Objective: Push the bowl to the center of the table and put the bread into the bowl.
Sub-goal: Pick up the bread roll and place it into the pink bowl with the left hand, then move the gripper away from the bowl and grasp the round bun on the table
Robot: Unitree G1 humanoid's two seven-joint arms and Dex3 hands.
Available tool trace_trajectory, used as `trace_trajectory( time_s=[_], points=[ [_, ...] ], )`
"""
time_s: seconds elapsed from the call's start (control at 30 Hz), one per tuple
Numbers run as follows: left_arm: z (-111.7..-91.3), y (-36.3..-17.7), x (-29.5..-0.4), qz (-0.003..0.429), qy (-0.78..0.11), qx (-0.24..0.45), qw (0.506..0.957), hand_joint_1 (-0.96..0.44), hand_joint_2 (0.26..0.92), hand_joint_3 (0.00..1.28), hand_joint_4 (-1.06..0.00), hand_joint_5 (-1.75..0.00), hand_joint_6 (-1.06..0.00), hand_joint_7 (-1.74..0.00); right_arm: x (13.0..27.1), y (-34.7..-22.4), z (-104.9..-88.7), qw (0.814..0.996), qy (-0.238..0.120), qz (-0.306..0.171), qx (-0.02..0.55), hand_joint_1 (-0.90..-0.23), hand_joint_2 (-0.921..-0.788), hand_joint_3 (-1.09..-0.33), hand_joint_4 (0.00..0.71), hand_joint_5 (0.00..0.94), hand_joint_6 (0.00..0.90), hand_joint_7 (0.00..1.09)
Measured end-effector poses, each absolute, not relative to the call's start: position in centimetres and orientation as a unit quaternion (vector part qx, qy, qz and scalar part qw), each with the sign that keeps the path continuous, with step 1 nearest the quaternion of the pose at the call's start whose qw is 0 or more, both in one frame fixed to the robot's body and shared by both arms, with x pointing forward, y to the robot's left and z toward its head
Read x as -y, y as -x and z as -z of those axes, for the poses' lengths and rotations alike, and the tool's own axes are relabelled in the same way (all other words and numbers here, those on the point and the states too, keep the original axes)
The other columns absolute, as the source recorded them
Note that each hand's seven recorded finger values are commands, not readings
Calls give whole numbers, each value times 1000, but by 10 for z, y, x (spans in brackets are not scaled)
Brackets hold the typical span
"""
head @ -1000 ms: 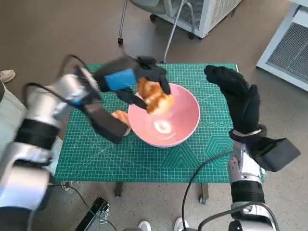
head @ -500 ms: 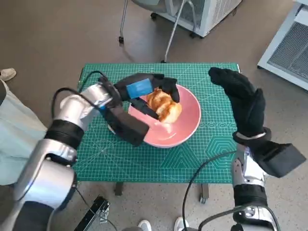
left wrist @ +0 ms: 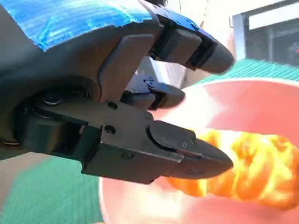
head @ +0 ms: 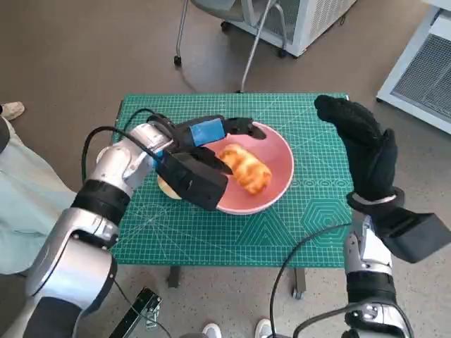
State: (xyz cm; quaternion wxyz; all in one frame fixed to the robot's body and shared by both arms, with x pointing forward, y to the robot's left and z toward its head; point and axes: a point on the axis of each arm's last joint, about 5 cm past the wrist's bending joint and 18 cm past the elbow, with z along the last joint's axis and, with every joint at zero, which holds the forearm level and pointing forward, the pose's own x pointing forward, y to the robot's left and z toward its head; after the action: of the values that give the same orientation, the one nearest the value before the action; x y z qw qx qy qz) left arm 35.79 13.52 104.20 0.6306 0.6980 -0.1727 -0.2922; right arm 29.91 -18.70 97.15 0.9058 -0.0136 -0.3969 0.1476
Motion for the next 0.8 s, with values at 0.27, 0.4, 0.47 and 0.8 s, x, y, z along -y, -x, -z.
trace_trajectory(
  time_s=[0.27, 0.4, 0.47, 0.8],
  points=[
    [-1060, -349, -161, 280, -651, 186, 681, -98, 844, 0, -197, -5, -270, -261, 186, -299, -972, 906, 13, -149, 397, -571, -921, -801, 378, 22, -1, 768],
    [-1071, -341, -182, 266, -633, 191, 702, -22, 841, 0, -246, -4, -352, -180, 185, -300, -972, 905, 15, -152, 396, -570, -921, -803, 377, 22, -1, 768],
    [-1075, -336, -192, 257, -628, 193, 709, 5, 840, 0, -271, -9, -387, -157, 185, -300, -972, 905, 15, -152, 396, -570, -921, -804, 377, 22, -1, 767],
    [-1082, -308, -238, 218, -626, 153, 733, 91, 846, 3, -330, -5, -482, -81, 184, -300, -972, 904, 16, -157, 396, -567, -921, -810, 376, 21, -1, 760]
  ],
)
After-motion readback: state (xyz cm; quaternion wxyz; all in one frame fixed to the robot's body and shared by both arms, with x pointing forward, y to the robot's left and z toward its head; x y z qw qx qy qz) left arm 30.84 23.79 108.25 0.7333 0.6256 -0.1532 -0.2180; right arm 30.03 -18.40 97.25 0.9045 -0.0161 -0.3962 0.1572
